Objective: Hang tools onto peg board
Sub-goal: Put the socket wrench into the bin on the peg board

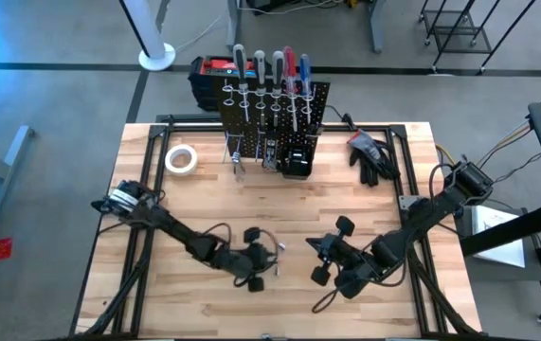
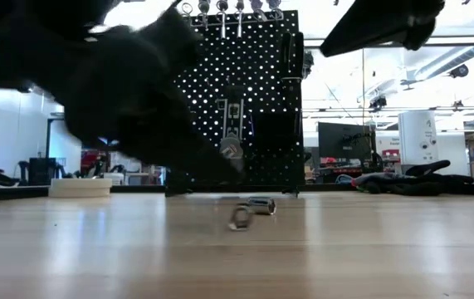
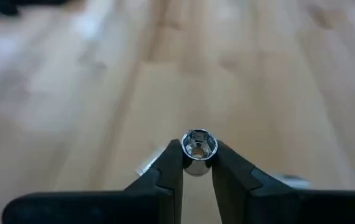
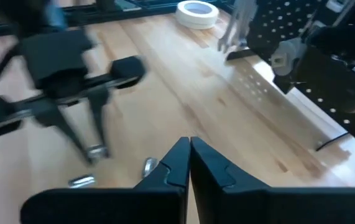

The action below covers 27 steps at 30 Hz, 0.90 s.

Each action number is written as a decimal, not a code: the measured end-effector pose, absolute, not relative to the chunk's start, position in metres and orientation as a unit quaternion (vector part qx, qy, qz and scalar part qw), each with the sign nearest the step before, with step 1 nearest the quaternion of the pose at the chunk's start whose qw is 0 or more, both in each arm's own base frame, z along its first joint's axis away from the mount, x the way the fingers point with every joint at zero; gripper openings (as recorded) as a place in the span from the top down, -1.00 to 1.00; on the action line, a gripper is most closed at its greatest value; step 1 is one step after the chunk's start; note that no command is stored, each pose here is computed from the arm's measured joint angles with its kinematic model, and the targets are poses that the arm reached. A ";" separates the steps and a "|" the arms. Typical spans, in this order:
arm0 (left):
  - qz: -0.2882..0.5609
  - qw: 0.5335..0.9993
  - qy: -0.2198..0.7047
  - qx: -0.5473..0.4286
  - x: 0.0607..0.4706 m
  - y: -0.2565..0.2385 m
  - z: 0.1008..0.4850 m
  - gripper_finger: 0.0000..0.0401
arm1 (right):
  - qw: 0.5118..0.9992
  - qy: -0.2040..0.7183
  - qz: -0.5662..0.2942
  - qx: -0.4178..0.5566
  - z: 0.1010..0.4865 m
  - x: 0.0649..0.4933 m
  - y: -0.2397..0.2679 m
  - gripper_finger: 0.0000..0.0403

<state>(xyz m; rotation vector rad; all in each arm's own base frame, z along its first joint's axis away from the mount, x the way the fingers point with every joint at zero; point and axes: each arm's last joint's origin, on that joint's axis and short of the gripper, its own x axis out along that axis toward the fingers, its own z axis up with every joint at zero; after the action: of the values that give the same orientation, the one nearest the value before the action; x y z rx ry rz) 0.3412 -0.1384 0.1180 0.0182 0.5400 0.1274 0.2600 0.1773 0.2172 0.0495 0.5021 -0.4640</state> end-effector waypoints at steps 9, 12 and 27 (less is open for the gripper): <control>0.130 0.960 0.240 0.065 0.386 -0.077 0.166 0.76 | 0.938 0.255 -0.230 0.045 0.213 0.248 0.185 1.00; 0.154 0.957 0.230 0.082 0.396 -0.053 0.183 0.76 | 0.935 0.261 -0.236 0.053 0.209 0.242 0.185 1.00; 0.306 0.888 0.301 0.162 0.420 0.032 0.252 0.71 | 0.924 0.272 -0.261 0.071 0.196 0.232 0.180 1.00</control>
<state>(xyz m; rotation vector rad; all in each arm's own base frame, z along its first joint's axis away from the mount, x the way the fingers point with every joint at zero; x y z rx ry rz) 0.4199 0.0319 0.2517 0.3363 0.6254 0.6368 0.2322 0.1802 0.1956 0.1454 0.5575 -0.5360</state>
